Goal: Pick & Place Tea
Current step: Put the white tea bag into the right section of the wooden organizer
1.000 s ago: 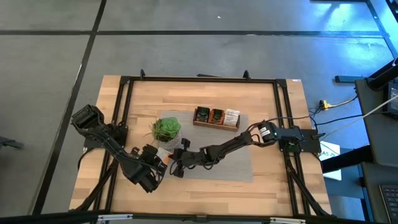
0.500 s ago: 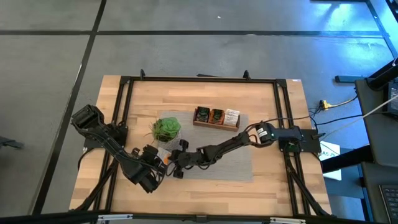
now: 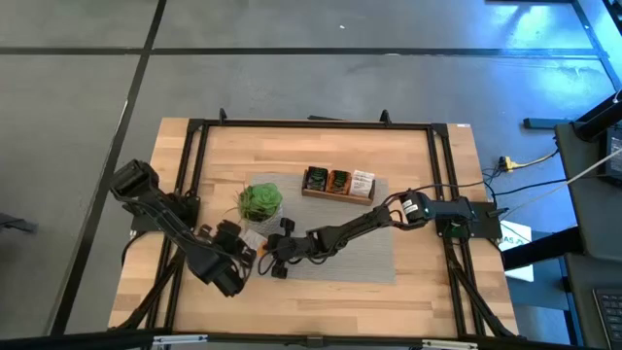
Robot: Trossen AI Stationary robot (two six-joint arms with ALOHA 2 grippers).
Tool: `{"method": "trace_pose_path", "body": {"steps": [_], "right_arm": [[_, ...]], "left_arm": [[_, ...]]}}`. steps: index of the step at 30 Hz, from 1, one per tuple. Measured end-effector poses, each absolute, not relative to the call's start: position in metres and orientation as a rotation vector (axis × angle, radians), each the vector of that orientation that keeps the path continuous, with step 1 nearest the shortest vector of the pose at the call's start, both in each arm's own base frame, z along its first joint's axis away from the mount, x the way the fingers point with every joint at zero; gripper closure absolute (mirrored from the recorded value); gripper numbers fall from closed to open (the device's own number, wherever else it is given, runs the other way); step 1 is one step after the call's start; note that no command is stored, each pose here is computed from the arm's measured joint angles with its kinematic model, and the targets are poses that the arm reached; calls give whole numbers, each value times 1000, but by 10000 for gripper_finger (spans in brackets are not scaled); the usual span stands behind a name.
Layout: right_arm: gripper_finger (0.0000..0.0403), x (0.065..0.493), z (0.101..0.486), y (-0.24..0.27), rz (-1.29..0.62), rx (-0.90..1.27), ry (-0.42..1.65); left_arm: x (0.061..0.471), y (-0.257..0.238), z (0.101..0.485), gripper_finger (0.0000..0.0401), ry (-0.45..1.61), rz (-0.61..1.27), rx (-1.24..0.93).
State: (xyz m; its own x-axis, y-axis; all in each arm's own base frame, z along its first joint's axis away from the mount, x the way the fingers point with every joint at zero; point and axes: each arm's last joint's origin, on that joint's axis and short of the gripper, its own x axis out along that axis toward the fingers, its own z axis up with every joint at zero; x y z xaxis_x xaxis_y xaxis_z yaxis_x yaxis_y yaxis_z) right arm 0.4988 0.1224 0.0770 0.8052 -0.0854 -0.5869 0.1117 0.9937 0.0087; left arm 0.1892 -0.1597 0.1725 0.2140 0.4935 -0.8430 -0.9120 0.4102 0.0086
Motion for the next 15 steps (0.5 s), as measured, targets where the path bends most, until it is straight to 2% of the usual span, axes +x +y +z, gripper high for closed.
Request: {"method": "trace_pose_path", "body": {"steps": [4,8,11,15], "right_arm": [[400,499,76,123,-104,43,628],[400,498,76,123,-100,42,629],[400,498,76,123,-99,41,630],[397,498,76,123,-79,49,633]], "left_arm": [[172,-156,191,298,891,1059,-558],[153,-153,204,303,736,937,-639],[137,-148,194,307,653,847,-752],[119,-136,172,308,613,828,-878]]}}
